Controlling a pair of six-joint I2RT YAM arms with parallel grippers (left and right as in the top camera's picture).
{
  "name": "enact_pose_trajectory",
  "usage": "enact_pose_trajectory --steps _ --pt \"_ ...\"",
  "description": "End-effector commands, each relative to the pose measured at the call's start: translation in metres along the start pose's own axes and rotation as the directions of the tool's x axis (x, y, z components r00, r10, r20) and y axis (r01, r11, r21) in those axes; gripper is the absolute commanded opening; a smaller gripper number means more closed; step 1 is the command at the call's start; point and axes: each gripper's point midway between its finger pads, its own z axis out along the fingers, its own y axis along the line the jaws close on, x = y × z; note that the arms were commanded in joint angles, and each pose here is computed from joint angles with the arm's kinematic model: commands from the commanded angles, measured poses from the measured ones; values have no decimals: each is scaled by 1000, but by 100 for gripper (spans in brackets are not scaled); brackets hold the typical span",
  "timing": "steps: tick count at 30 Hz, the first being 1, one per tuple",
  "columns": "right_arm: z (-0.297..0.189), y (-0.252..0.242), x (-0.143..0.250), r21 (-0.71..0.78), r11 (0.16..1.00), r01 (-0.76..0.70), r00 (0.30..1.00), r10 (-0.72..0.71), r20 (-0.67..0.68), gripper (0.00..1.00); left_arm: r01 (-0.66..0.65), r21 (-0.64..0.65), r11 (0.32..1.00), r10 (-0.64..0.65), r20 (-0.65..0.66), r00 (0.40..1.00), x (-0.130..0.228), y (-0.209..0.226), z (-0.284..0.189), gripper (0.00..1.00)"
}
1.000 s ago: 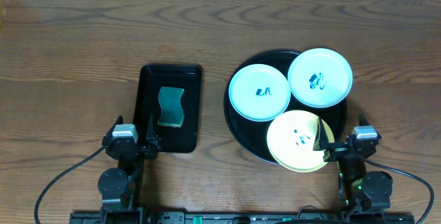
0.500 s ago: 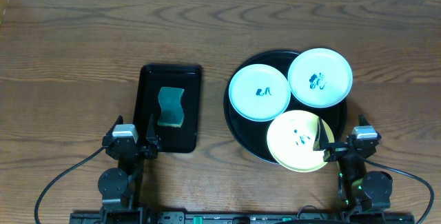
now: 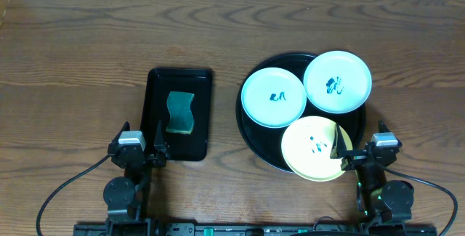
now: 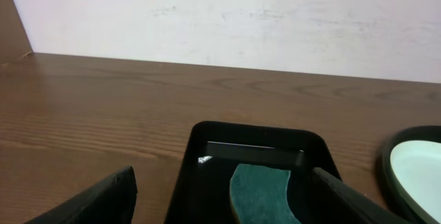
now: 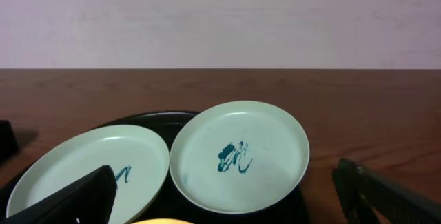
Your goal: Clean dirty plates on tray and stack at the side
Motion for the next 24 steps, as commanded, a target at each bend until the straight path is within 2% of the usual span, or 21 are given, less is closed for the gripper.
enact_pose_trajectory --steps 1,10,17,24 --pt "0 3 -4 -15 1000 11 1000 -11 17 99 8 3 1000 -8 -47 999 14 0 0 79" --pt "-1 3 -5 -16 991 -132 991 132 10 99 85 0 996 -85 -64 994 14 -1 -2 79" --pt "-8 3 -10 -6 991 -132 990 132 -45 99 100 -13 995 -101 -132 986 15 -1 -1 80" --pt "-10 6 -19 -2 989 -151 980 149 -132 99 114 -42 993 -121 -278 953 8 -1 2 80"
